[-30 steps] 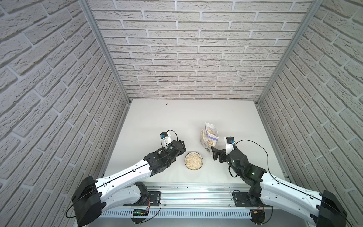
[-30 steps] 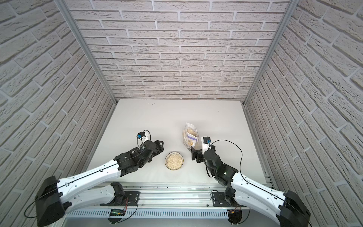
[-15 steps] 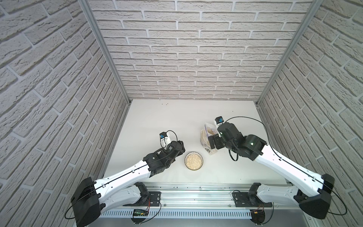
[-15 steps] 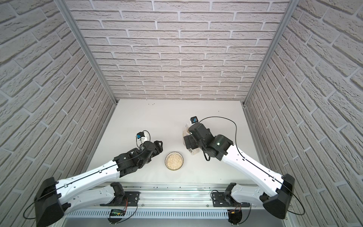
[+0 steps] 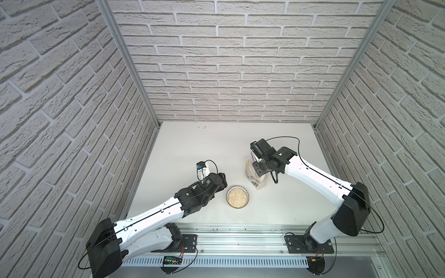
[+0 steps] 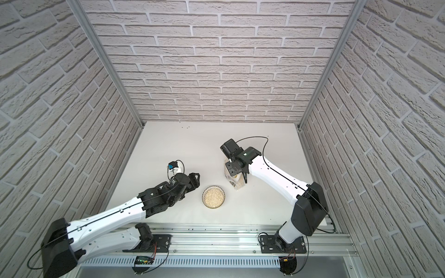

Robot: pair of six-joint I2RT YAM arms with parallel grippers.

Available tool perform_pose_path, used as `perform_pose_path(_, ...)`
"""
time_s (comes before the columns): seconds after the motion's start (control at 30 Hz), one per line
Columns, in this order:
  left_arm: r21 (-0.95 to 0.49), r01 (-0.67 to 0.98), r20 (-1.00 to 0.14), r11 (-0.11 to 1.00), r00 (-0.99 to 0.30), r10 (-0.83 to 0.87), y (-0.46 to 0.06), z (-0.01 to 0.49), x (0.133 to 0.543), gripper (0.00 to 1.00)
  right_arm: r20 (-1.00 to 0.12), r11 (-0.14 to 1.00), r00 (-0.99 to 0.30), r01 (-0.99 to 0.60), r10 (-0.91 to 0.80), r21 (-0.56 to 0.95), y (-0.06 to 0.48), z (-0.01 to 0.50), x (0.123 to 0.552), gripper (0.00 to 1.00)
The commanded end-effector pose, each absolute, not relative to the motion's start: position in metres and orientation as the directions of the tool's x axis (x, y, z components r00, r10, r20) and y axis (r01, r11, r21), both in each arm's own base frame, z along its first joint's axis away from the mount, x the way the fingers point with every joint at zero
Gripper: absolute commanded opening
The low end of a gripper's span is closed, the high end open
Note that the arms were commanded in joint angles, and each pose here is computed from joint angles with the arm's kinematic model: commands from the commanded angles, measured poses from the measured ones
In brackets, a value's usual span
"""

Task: Pour the oats into the breakfast bowl
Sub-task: Close the oats bag at the center of the board.

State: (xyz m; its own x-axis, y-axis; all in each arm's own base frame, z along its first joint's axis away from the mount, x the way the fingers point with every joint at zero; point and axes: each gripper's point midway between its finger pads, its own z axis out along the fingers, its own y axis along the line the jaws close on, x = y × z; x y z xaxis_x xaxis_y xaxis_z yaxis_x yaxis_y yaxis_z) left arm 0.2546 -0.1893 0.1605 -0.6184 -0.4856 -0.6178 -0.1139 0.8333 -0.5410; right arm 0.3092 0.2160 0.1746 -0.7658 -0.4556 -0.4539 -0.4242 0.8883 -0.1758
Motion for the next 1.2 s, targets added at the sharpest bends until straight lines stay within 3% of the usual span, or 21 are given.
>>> perform_pose_path(0.0, -0.549, -0.078, -0.626, 0.832, -0.622, -0.471, -0.199, 0.166, 0.258, 0.73, -0.481, 0.892, -0.757, -0.429, -0.442, -0.144, 0.223, 0.194, 0.313, 0.09)
perform_pose_path(0.03, -0.551, -0.075, -0.625, 0.831, -0.622, -0.471, -0.201, 0.167, 0.258, 0.73, -0.486, 0.895, -0.758, -0.424, -0.435, -0.140, 0.222, 0.198, 0.313, 0.04)
perform_pose_path(0.2, -0.565, -0.050, -0.615, 0.824, -0.640, -0.461, -0.212, 0.169, 0.260, 0.72, -0.512, 0.928, -0.781, -0.357, -0.358, -0.104, 0.212, 0.218, 0.304, 0.04)
perform_pose_path(0.43, -0.593, -0.022, -0.592, 0.805, -0.665, -0.455, -0.231, 0.167, 0.264, 0.72, -0.484, 0.948, -0.823, -0.316, -0.296, -0.043, 0.208, 0.194, 0.289, 0.04)
perform_pose_path(0.47, -0.596, -0.017, -0.589, 0.803, -0.670, -0.452, -0.234, 0.167, 0.264, 0.72, -0.475, 0.950, -0.829, -0.309, -0.294, -0.049, 0.206, 0.191, 0.288, 0.05)
perform_pose_path(0.53, -0.600, -0.008, -0.586, 0.800, -0.677, -0.446, -0.239, 0.167, 0.265, 0.71, -0.467, 0.948, -0.833, -0.316, -0.297, -0.038, 0.206, 0.190, 0.285, 0.22)
perform_pose_path(0.6, -0.601, 0.005, -0.586, 0.800, -0.682, -0.437, -0.245, 0.167, 0.265, 0.71, -0.466, 0.944, -0.831, -0.328, -0.303, -0.030, 0.206, 0.193, 0.280, 0.32)
perform_pose_path(0.77, -0.599, 0.023, -0.584, 0.800, -0.696, -0.417, -0.256, 0.166, 0.268, 0.71, -0.463, 0.943, -0.832, -0.333, -0.305, -0.023, 0.194, 0.200, 0.265, 0.35)
perform_pose_path(0.93, -0.600, 0.036, -0.580, 0.800, -0.707, -0.404, -0.267, 0.165, 0.273, 0.69, -0.425, 0.944, -0.853, -0.331, -0.302, -0.006, 0.185, 0.187, 0.249, 0.30)
perform_pose_path(1.03, -0.602, 0.045, -0.575, 0.797, -0.718, -0.393, -0.275, 0.164, 0.275, 0.69, -0.430, 0.946, -0.852, -0.325, -0.298, -0.011, 0.182, 0.185, 0.247, 0.20)
perform_pose_path(1.1, -0.604, 0.048, -0.571, 0.796, -0.722, -0.390, -0.278, 0.163, 0.276, 0.68, -0.441, 0.945, -0.848, -0.327, -0.292, 0.003, 0.186, 0.187, 0.249, 0.06)
perform_pose_path(1.17, -0.606, 0.050, -0.569, 0.794, -0.724, -0.389, -0.280, 0.164, 0.277, 0.68, -0.456, 0.945, -0.843, -0.326, -0.285, 0.012, 0.188, 0.192, 0.251, 0.04)
